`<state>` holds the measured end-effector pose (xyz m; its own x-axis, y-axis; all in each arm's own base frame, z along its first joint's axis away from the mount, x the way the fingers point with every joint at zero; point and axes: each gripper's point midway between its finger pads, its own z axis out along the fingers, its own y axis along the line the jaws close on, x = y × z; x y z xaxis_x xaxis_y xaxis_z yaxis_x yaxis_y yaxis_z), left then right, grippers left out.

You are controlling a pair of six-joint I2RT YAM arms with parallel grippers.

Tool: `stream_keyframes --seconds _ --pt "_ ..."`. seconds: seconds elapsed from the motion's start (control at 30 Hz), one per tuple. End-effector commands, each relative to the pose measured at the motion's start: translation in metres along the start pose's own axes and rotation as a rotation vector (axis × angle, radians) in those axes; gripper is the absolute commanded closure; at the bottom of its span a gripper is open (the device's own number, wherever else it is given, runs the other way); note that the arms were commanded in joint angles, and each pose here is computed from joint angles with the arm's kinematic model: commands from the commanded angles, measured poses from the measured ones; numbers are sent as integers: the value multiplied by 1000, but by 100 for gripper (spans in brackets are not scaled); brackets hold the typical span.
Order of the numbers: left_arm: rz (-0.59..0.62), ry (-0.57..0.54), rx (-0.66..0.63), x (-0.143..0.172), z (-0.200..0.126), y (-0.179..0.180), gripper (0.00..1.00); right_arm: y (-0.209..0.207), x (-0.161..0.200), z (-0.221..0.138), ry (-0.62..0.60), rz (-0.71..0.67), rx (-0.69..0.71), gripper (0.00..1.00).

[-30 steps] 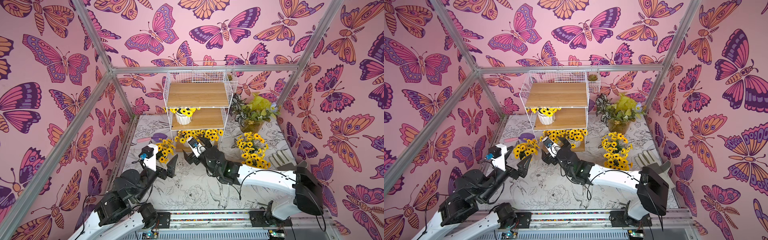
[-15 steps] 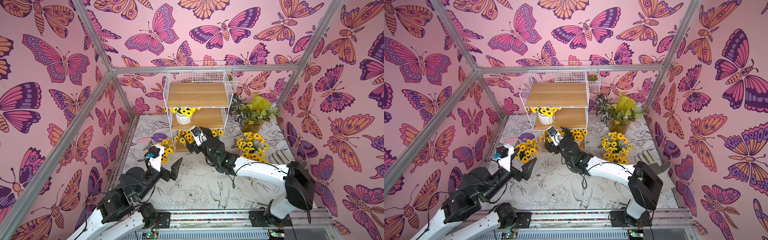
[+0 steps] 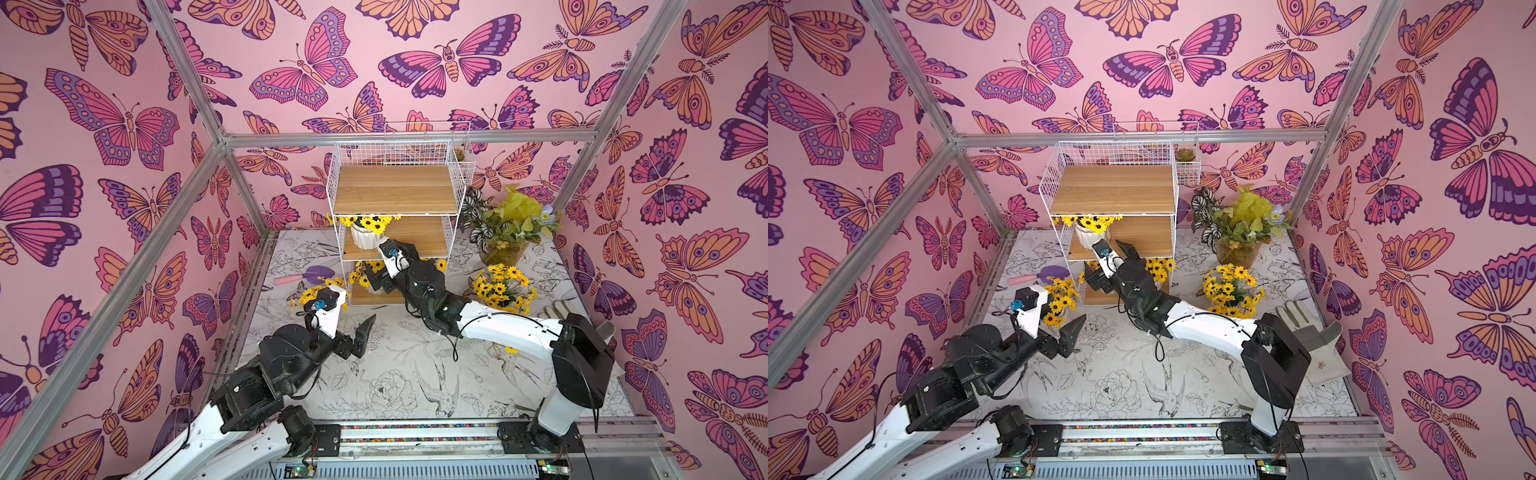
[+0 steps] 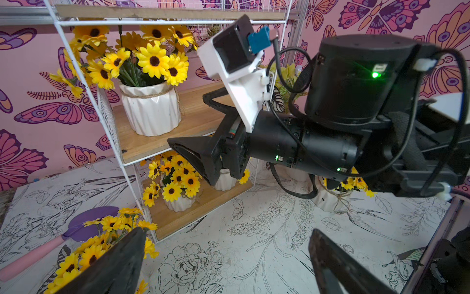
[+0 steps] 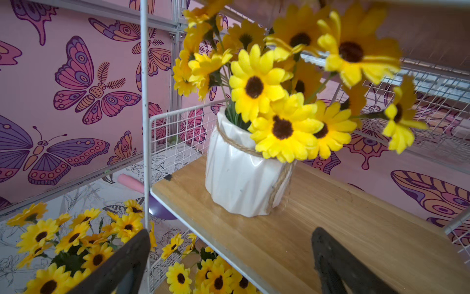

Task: Take the sunflower pots off the shelves
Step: Pick up the sunflower pot from the shelf.

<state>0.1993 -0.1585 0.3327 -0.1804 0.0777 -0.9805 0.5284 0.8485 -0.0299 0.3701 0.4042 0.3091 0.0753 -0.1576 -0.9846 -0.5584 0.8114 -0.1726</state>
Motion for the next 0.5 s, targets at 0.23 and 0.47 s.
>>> stream_keyframes --seconds 0.23,0.47 --pt "-39 -5 -104 0 19 24 0 -11 -4 34 -46 79 -14 1" --pt "-77 -1 -156 12 23 43 0 -11 -5 45 -71 101 -32 1"
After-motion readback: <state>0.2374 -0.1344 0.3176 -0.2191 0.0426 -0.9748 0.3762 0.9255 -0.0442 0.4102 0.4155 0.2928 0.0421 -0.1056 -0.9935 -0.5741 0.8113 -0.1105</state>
